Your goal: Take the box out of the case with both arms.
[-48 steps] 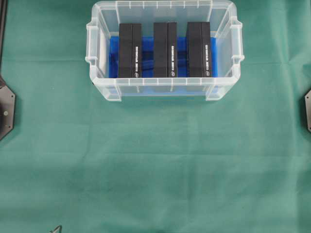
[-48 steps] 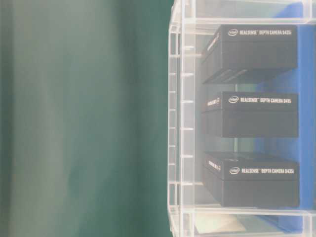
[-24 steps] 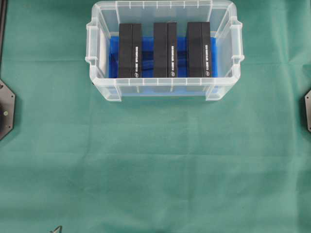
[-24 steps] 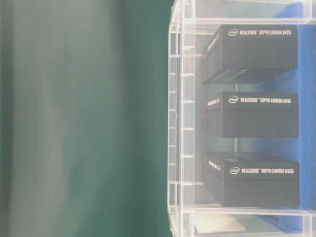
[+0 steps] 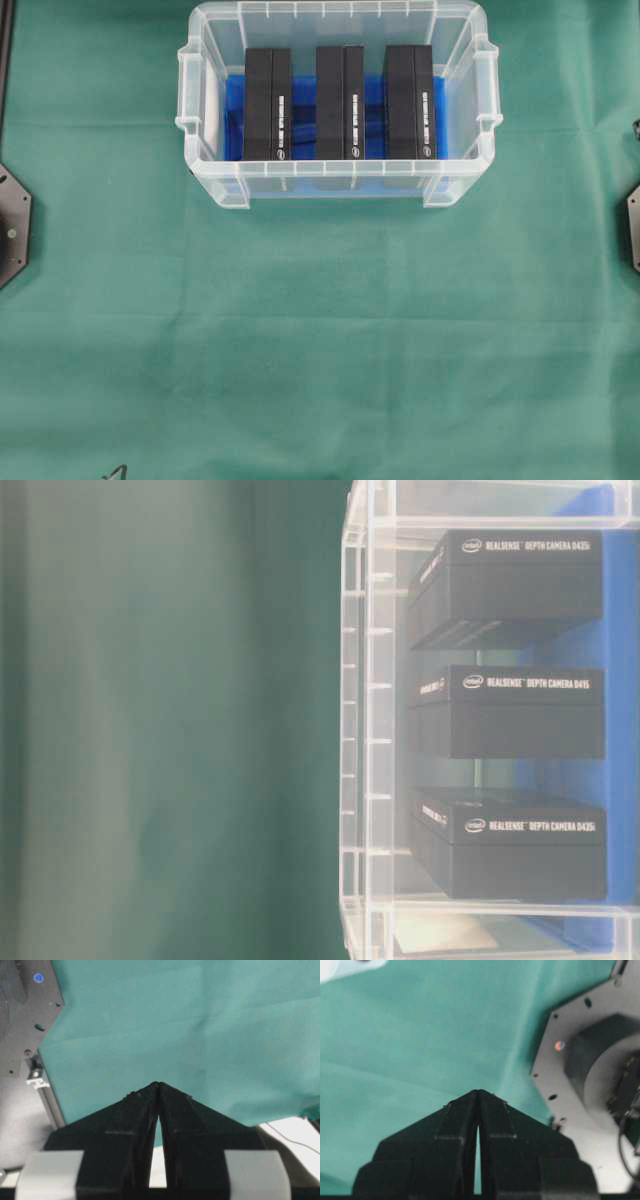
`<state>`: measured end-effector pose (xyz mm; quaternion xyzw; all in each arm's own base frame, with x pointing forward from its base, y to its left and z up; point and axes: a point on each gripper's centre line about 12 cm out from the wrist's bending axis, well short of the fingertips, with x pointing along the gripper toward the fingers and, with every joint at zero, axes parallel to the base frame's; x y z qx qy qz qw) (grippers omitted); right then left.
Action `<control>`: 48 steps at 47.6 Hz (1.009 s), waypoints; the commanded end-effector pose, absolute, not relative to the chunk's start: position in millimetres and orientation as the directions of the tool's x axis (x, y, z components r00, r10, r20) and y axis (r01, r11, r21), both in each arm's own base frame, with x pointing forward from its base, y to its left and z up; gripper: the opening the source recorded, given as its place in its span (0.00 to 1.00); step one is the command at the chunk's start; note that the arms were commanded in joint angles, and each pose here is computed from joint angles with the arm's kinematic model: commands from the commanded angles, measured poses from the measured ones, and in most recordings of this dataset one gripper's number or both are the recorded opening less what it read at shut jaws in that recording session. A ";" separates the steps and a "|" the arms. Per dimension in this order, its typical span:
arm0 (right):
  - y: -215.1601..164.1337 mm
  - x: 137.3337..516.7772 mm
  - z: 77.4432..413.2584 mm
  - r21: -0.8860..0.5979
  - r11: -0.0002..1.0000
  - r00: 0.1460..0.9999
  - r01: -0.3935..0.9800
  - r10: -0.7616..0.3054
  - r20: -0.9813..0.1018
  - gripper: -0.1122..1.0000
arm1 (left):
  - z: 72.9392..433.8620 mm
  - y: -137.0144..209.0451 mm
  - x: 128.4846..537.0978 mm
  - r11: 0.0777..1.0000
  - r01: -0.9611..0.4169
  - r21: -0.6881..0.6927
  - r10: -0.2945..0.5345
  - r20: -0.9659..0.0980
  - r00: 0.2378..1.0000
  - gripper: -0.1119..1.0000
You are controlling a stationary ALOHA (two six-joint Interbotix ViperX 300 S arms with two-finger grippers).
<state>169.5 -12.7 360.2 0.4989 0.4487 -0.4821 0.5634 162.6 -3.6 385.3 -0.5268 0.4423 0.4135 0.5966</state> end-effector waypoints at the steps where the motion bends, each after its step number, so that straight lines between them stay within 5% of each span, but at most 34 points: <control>1: -13.5 170.6 366.9 0.156 0.010 0.156 0.988 -0.101 -0.983 0.10 | 391.5 -2.4 163.4 0.096 -0.956 -0.279 0.032 -0.959 0.283 0.10; 15: -20.0 171.2 366.5 0.154 0.000 0.153 0.988 -0.117 -0.981 0.10 | 391.2 5.7 163.7 0.083 -0.958 -0.275 0.046 -0.959 0.280 0.10; 34: -88.2 168.9 366.9 0.169 0.026 0.170 0.985 -0.235 -0.957 0.10 | 390.6 65.5 161.8 0.115 -0.965 -0.236 0.140 -0.958 0.251 0.10; 48: -104.8 172.5 362.5 0.139 0.064 0.150 0.988 -0.217 -0.965 0.10 | 389.7 84.3 162.2 0.155 -0.965 -0.211 0.156 -0.959 0.235 0.10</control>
